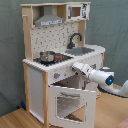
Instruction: Play with the kitchen
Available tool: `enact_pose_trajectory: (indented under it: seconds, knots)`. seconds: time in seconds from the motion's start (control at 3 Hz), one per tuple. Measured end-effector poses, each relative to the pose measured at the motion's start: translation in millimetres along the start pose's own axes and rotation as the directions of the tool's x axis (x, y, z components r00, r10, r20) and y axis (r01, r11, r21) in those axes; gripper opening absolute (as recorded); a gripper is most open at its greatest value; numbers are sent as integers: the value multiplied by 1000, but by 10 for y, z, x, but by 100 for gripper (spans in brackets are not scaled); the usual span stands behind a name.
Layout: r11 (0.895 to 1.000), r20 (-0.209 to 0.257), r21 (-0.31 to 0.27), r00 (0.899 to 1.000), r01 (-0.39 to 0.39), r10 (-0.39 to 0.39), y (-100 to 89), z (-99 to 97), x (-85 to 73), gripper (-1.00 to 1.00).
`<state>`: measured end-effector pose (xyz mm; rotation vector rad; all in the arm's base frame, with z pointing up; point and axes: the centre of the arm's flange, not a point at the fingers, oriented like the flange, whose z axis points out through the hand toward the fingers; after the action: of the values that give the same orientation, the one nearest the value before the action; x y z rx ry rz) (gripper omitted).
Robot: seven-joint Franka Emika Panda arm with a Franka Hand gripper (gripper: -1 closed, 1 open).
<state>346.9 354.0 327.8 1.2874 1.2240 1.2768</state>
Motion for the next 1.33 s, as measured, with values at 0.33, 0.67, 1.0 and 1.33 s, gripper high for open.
enact_pose_trajectory:
  seconds: [0.33,0.67,1.0,1.33]
  knots:
    - [1000,-1,-4,1000,-9,9,14,0,2,-100]
    - [996,-3,-10,996,88,-88,45,-2,27,-100]
    - [981,-1,-9,981,196,-196,40,-3,23,-100]
    - [950,1,-8,950,311,-311,36,-3,19,-100]
